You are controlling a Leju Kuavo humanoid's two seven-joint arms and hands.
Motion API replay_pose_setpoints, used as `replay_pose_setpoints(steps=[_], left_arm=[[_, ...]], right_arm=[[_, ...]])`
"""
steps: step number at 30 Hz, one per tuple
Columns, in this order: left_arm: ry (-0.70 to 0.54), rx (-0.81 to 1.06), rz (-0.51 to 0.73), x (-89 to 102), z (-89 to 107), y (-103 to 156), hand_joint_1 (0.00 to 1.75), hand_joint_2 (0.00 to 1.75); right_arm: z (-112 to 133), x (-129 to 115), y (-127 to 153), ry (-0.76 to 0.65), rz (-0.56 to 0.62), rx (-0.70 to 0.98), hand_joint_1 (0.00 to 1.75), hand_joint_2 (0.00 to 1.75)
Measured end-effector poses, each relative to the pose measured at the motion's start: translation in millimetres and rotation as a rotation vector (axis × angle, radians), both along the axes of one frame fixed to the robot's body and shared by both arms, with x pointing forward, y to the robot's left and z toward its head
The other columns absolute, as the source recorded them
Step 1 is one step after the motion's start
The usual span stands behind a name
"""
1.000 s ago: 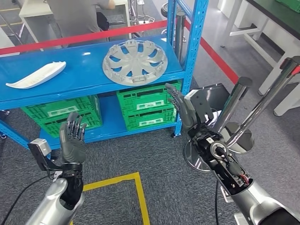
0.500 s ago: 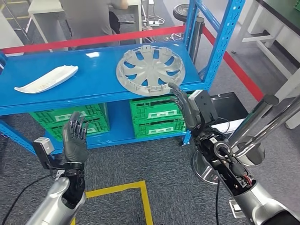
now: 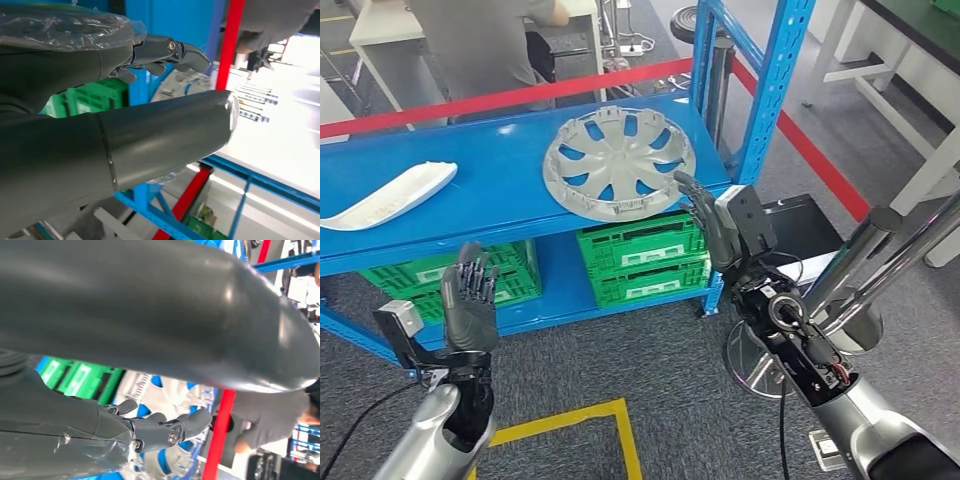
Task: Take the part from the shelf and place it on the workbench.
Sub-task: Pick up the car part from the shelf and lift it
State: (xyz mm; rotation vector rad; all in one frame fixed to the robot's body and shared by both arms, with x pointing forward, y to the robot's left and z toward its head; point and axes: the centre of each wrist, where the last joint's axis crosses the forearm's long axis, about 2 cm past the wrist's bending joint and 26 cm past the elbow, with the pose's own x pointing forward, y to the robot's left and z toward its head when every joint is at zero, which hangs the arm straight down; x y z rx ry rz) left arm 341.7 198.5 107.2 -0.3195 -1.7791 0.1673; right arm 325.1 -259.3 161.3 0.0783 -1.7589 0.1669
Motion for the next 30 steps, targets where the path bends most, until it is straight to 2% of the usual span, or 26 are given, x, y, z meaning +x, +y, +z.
replay_pose_setpoints(steps=[8,30], left_arm=[[-0.027,-0.009,-0.006,5.1,6.4,-1.6,0.0,0.0],[-0.029,-0.013,-0.002,3.3,3.1,-1.0,0.0,0.0]], right_arm=[[1.5,1.5,-2.1,-0.008,-0.009,0.003,0.0,0.0],[-3.2,-0.3,-3.0,0.007,-0.016,0.001,0.0,0.0]])
